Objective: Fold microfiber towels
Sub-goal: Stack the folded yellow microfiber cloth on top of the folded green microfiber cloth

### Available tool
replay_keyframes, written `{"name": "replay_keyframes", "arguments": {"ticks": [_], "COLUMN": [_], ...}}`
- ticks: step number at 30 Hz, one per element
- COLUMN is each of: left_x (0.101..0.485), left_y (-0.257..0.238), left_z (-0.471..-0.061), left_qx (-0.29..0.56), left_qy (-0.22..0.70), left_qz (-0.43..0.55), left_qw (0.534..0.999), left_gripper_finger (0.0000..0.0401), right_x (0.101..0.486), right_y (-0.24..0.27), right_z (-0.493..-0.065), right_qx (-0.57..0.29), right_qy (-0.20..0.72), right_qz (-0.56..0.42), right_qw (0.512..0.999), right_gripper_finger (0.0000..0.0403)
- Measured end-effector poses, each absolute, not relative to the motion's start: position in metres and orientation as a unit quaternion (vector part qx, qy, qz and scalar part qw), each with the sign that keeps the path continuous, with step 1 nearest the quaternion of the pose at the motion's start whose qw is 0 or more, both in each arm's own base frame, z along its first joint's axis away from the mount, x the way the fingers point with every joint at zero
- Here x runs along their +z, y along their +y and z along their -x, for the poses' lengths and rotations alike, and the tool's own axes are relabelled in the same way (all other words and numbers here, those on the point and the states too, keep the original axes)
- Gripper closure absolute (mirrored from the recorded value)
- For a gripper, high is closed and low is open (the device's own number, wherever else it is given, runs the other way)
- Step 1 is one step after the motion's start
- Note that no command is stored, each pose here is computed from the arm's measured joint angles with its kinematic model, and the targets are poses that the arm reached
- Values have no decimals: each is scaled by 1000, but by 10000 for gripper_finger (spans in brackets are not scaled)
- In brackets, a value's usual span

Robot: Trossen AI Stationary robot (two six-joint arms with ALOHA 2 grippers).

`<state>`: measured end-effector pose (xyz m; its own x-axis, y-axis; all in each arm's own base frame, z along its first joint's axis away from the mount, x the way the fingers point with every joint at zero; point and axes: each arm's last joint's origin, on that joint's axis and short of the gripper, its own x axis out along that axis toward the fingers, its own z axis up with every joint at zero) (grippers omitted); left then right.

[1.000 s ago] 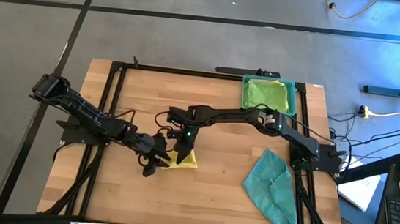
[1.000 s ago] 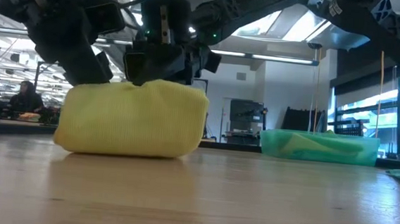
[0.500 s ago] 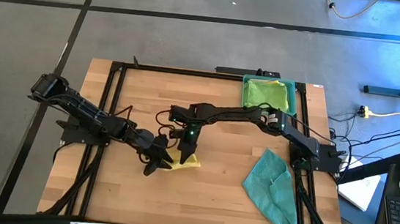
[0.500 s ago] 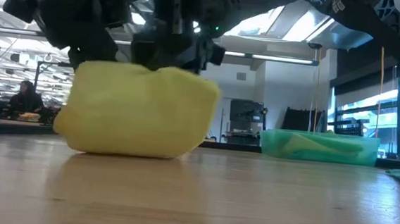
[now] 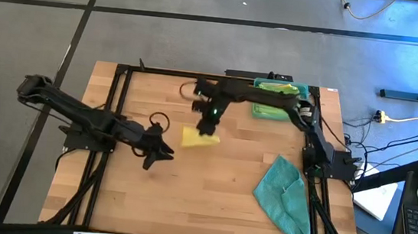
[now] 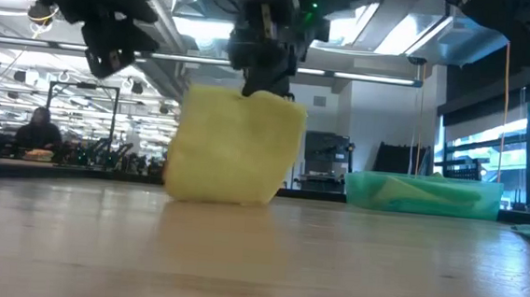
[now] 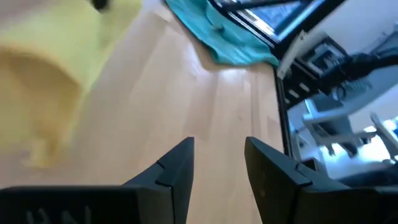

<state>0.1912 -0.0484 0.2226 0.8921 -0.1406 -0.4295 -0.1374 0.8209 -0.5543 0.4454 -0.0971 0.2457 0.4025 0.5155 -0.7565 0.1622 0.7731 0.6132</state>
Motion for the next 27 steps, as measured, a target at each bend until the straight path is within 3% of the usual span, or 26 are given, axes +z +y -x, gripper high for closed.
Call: {"name": "replay_keyframes", "arguments": {"ticks": [6,17,27], "left_x": [236,232,231], "left_y": [-40,-38,-37], "left_z": [-170,-158,-157], "left_qx": [34,65,87], "left_qy": [205,235,229], "left_qz": [295,288,281], "left_qw": [933,926,928], "left_gripper_finger": [266,266,266], "right_x": [262,316,317], "right_y": [-159,-230,-261], "right_z": [-422,-351,-316], "right_qx": [-3,-127,-165], "right_qy": [502,442,447], "right_qz": [-369,-395,-431], "right_qw": [782,796,766], "right_gripper_finger": [400,399,399]}}
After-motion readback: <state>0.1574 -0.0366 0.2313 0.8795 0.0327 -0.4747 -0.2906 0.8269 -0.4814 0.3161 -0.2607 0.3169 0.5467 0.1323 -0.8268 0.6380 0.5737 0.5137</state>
